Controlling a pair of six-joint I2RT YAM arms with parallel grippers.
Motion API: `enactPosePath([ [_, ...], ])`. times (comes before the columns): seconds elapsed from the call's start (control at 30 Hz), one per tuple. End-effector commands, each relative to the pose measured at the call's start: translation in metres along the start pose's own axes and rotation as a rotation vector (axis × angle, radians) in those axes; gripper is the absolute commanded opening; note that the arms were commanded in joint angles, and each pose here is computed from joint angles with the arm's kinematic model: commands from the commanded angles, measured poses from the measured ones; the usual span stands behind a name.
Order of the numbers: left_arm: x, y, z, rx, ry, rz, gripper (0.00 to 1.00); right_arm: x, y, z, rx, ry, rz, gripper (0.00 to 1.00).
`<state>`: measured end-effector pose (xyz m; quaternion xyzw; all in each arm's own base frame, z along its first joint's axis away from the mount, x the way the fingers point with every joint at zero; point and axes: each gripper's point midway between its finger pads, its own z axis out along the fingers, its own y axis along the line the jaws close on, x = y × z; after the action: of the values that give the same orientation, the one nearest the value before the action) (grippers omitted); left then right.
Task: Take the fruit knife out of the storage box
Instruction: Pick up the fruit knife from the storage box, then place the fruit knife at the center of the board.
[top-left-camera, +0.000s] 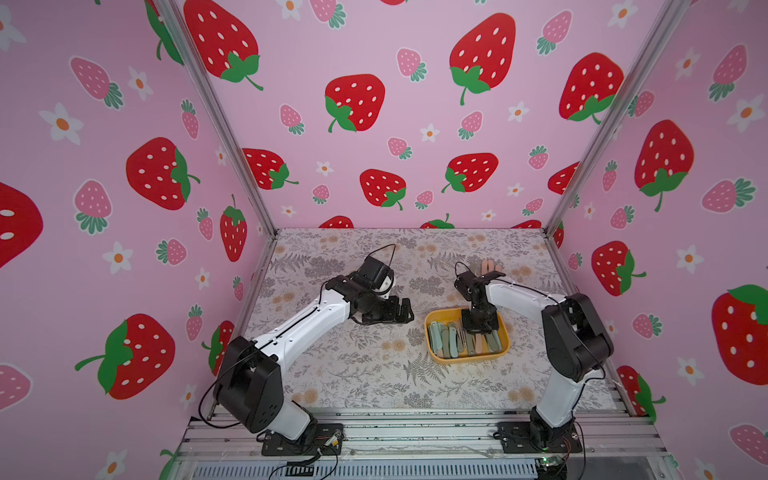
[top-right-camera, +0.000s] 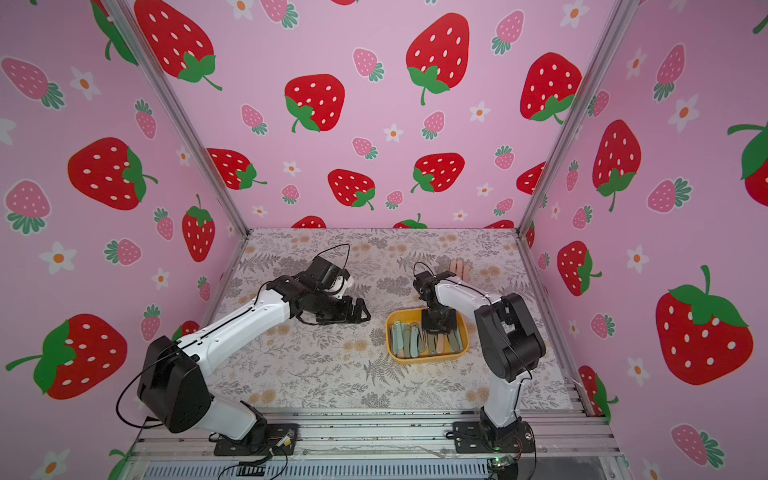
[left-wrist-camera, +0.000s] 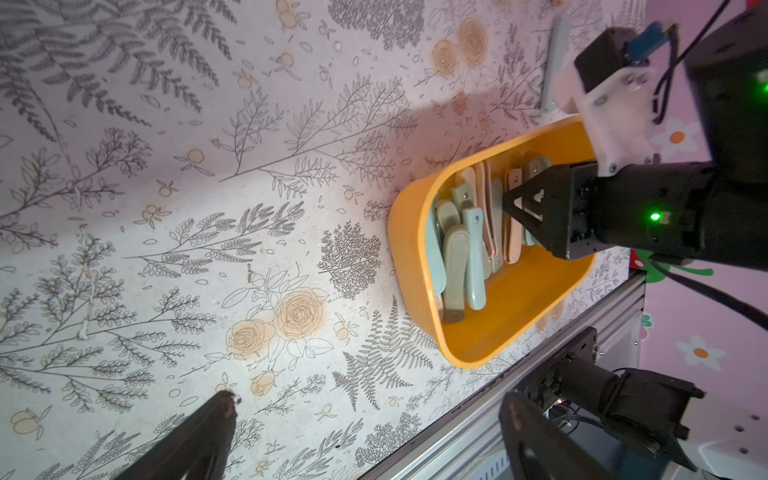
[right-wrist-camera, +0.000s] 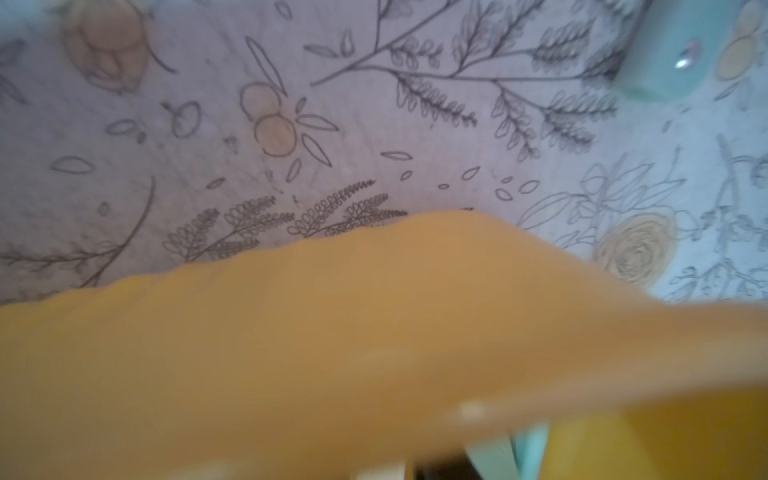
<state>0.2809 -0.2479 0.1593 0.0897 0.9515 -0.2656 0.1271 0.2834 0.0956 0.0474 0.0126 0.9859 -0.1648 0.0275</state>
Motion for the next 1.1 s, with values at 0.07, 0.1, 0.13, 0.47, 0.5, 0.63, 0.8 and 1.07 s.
enactPosePath([
  [0.07, -0.018, -0.019, -0.017, 0.023, -0.030, 0.050, 0.99, -0.011, -0.013, -0.032, -0.003, -0.056, 0.002, 0.18],
  [0.1, -0.020, -0.021, -0.017, 0.026, -0.031, 0.053, 0.99, -0.012, -0.014, -0.034, -0.004, -0.059, 0.005, 0.18],
  [0.13, -0.021, -0.022, -0.017, 0.028, -0.031, 0.054, 0.99, -0.012, -0.014, -0.035, -0.005, -0.059, 0.005, 0.18],
  [0.47, -0.026, -0.030, -0.012, 0.048, -0.015, 0.073, 0.99, -0.021, -0.029, -0.061, -0.004, -0.106, 0.018, 0.18],
  [0.5, -0.028, -0.032, -0.011, 0.053, -0.016, 0.075, 0.99, -0.023, -0.031, -0.064, -0.008, -0.107, 0.023, 0.18],
  [0.63, -0.036, -0.040, -0.010, 0.068, -0.018, 0.089, 0.99, -0.034, -0.043, -0.079, -0.025, -0.136, 0.051, 0.18],
  [0.8, -0.052, -0.052, -0.003, 0.087, -0.020, 0.105, 0.99, -0.060, -0.062, -0.092, -0.041, -0.162, 0.102, 0.18],
  [1.07, -0.082, -0.066, 0.018, 0.116, -0.007, 0.117, 0.99, -0.113, -0.082, -0.060, -0.041, -0.134, 0.188, 0.18],
])
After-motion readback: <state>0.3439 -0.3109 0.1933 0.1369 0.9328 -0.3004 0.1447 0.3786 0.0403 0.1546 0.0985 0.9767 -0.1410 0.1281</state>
